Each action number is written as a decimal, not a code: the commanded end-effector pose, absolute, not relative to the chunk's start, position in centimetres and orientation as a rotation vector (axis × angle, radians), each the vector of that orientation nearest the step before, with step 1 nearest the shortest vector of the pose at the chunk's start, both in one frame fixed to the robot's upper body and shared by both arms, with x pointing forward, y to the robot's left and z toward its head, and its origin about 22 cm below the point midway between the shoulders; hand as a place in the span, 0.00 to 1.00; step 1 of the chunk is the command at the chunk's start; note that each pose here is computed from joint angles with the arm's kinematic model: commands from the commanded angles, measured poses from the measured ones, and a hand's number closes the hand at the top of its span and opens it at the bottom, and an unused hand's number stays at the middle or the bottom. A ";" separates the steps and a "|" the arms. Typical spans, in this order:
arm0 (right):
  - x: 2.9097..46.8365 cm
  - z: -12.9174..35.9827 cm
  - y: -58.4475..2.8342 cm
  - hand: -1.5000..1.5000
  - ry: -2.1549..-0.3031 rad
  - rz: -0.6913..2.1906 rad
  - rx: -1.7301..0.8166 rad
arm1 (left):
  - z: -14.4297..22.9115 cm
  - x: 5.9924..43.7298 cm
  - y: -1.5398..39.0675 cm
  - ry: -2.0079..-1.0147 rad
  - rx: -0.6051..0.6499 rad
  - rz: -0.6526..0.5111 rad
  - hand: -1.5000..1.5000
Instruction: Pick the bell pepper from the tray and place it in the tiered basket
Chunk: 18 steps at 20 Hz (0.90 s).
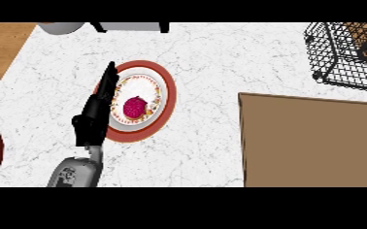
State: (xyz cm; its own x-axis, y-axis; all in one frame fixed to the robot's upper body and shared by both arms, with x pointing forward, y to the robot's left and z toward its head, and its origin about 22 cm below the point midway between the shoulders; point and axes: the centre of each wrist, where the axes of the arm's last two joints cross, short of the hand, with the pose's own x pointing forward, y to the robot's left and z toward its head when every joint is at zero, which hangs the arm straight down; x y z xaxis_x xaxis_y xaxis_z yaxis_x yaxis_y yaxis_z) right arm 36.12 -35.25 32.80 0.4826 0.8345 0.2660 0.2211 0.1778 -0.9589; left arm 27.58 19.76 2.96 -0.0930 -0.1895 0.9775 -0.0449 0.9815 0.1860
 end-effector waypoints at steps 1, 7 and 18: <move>38.0 32.8 -37.2 1.00 -0.967 0.561 -1.407 | 2.7 28.1 20.1 -1.673 0.178 -0.104 0.50; 38.2 31.4 -41.0 1.00 -0.958 0.582 -1.463 | 0.9 25.9 19.8 -1.666 0.155 -0.112 0.50; 38.9 28.1 -46.1 0.00 -1.018 0.310 -1.226 | 4.9 27.6 20.3 -1.675 0.176 -0.122 0.50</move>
